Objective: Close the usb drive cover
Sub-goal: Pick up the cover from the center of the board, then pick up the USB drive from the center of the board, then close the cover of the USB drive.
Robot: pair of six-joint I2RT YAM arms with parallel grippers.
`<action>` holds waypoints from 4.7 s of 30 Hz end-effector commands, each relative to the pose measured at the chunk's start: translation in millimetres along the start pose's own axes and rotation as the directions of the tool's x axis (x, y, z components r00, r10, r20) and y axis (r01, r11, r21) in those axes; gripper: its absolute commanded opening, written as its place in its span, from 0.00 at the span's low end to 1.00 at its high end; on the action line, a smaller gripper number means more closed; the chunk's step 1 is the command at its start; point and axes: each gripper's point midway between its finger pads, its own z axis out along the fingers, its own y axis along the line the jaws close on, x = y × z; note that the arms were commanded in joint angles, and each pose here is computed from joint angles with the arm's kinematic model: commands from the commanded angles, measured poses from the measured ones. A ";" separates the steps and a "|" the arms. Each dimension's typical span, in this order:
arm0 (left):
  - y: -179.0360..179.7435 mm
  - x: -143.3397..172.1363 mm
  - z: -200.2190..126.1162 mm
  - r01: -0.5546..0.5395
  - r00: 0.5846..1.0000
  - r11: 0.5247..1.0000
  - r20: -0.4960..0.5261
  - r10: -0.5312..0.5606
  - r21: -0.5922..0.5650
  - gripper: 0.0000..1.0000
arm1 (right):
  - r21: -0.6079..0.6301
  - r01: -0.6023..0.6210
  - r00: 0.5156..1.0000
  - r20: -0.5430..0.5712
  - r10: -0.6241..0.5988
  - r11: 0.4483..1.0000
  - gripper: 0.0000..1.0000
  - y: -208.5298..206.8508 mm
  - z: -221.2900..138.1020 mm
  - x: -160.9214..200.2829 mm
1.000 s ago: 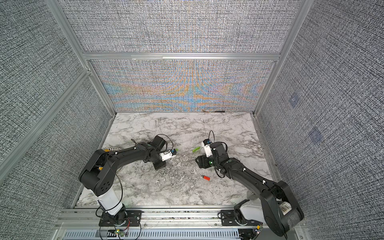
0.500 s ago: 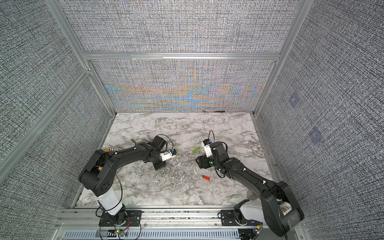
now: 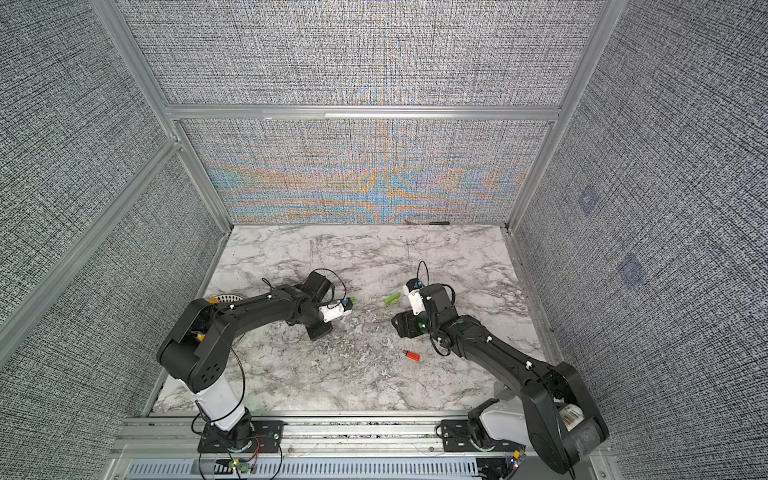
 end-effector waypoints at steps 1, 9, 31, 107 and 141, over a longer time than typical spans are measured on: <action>-0.9 14.5 3.5 0.004 0.998 1.000 -0.064 -0.004 0.000 0.11 | 0.010 0.009 1.000 0.004 -0.009 1.000 0.78 -1.2 -1.4 -1.8; -3.3 6.8 -2.5 -0.004 0.999 1.000 -0.037 0.005 0.021 0.01 | 0.028 0.004 1.000 -0.003 -0.004 1.000 0.78 -4.3 -3.0 1.0; -36.1 -75.5 -137.8 -0.163 0.898 0.984 0.424 0.120 0.067 0.00 | 0.197 -0.049 0.908 -0.400 0.126 0.979 0.75 -19.0 2.4 95.0; -47.6 -75.7 -126.2 0.012 0.993 0.816 0.087 -0.077 0.577 0.00 | 0.159 0.870 0.477 -0.035 -0.878 0.466 0.09 57.2 -36.7 -37.6; -53.3 -106.2 -121.3 0.002 1.000 0.770 0.013 -0.013 0.638 0.00 | 0.180 0.976 0.149 -0.125 -0.981 0.126 0.07 101.6 3.2 -56.1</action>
